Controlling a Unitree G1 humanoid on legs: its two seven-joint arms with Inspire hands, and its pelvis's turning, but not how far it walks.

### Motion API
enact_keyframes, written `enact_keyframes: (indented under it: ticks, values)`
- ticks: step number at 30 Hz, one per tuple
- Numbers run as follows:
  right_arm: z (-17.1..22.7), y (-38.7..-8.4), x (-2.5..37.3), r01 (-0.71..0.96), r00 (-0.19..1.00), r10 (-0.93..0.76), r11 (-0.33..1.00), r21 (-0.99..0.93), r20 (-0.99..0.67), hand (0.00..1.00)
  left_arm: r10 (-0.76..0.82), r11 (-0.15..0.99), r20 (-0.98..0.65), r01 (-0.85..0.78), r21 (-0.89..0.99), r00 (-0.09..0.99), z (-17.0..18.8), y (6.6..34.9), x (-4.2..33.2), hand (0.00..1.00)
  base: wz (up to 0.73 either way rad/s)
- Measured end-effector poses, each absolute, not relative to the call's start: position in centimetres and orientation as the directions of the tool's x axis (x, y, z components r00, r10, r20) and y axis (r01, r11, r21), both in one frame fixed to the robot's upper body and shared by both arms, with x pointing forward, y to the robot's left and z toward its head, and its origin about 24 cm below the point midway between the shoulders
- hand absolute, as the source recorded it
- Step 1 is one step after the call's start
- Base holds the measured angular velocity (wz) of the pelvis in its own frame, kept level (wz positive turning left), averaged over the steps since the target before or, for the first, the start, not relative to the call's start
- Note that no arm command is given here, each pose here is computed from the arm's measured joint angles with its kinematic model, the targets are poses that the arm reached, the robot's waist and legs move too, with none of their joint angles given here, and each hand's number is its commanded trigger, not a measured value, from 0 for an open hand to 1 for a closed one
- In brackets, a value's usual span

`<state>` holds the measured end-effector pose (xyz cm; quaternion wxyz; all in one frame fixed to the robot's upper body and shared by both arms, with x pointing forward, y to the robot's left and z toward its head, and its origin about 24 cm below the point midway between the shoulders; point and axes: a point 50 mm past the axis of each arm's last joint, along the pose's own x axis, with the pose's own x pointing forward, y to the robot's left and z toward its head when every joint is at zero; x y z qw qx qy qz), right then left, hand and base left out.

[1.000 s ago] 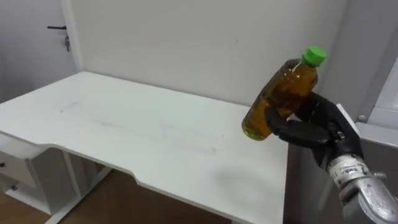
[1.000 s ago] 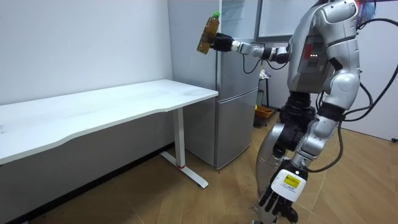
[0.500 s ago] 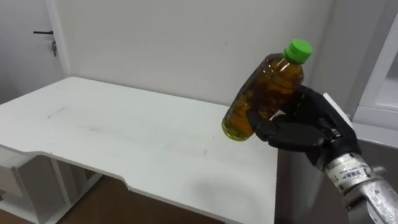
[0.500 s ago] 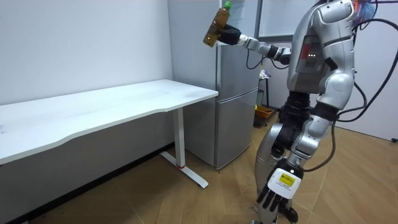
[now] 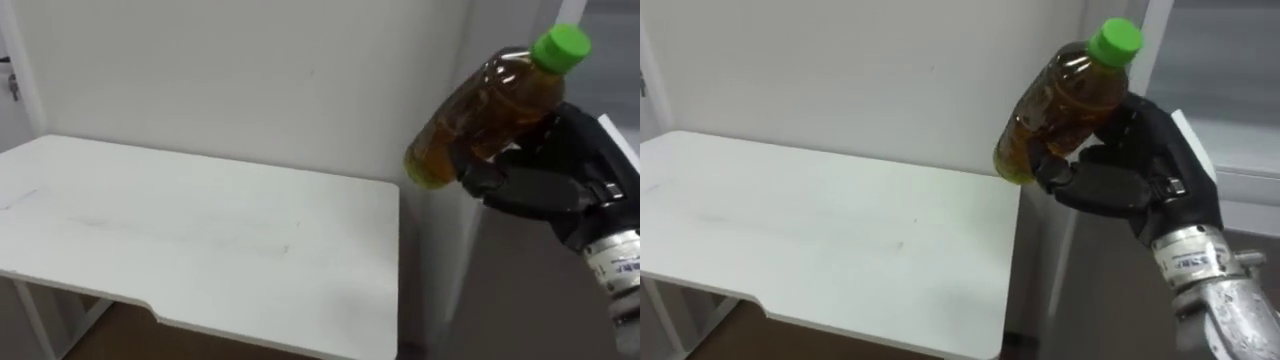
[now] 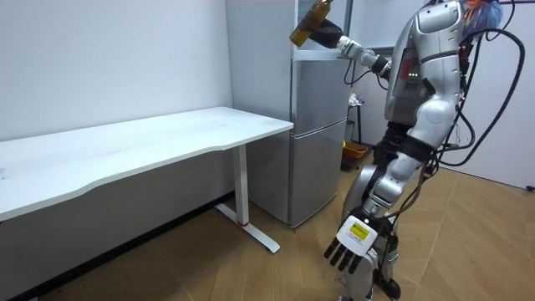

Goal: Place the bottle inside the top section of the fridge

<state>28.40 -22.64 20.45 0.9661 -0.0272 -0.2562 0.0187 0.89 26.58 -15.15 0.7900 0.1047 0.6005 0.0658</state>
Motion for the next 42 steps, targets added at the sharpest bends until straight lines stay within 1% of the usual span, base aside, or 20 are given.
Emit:
enact_keyframes:
  ticks: [8, 11, 15, 19, 22, 29, 31, 36, 42]
  values:
    - [21.1, -24.3, 27.9, 0.051, 0.856, -0.018, 0.997, -0.05, 0.517, 1.0, 0.228, 0.967, -0.94, 0.051, 0.249, 0.254, -15.1, 26.7, 0.3, 0.0, -0.04]
    - [21.4, -25.1, 27.7, 0.089, 0.847, -0.058, 0.995, -0.034, 0.529, 1.0, 0.244, 0.966, -0.936, 0.024, 0.258, 0.254, -15.0, 27.1, 0.2, 0.0, -0.08]
    - [21.8, -26.1, 27.4, 0.133, 0.831, -0.128, 0.991, 0.029, 0.542, 1.0, 0.266, 0.962, -0.93, -0.013, 0.272, 0.254, -14.8, 27.6, 0.1, 0.0, 0.0]
    - [21.9, -27.0, 27.3, 0.155, 0.824, -0.185, 0.983, 0.102, 0.535, 1.0, 0.273, 0.96, -0.927, -0.016, 0.278, 0.257, -14.8, 27.7, 0.2, 0.0, 0.0]
    - [21.5, -28.0, 27.4, 0.191, 0.826, -0.241, 0.97, 0.15, 0.51, 1.0, 0.283, 0.958, -0.925, -0.019, 0.287, 0.255, -14.8, 27.7, 0.1, 0.0, 0.0]
    - [20.8, -29.7, 27.4, 0.297, 0.808, -0.352, 0.936, 0.19, 0.471, 1.0, 0.303, 0.952, -0.924, -0.027, 0.306, 0.232, -14.8, 27.7, -0.9, 0.0, 0.0]
    - [20.2, -30.5, 27.5, 0.357, 0.801, -0.404, 0.915, 0.19, 0.443, 1.0, 0.313, 0.949, -0.923, -0.029, 0.315, 0.224, -14.7, 27.8, -1.1, 0.0, 0.0]
    - [18.8, -32.3, 27.8, 0.442, 0.8, -0.479, 0.878, 0.185, 0.362, 1.0, 0.317, 0.948, -0.923, -0.032, 0.318, 0.22, -14.8, 27.8, -1.2, 0.0, 0.0]
    - [17.6, -33.2, 28.0, 0.496, 0.791, -0.534, 0.846, 0.197, 0.3, 1.0, 0.309, 0.95, -0.924, -0.034, 0.309, 0.224, -14.8, 27.6, -0.9, 0.0, -0.01]
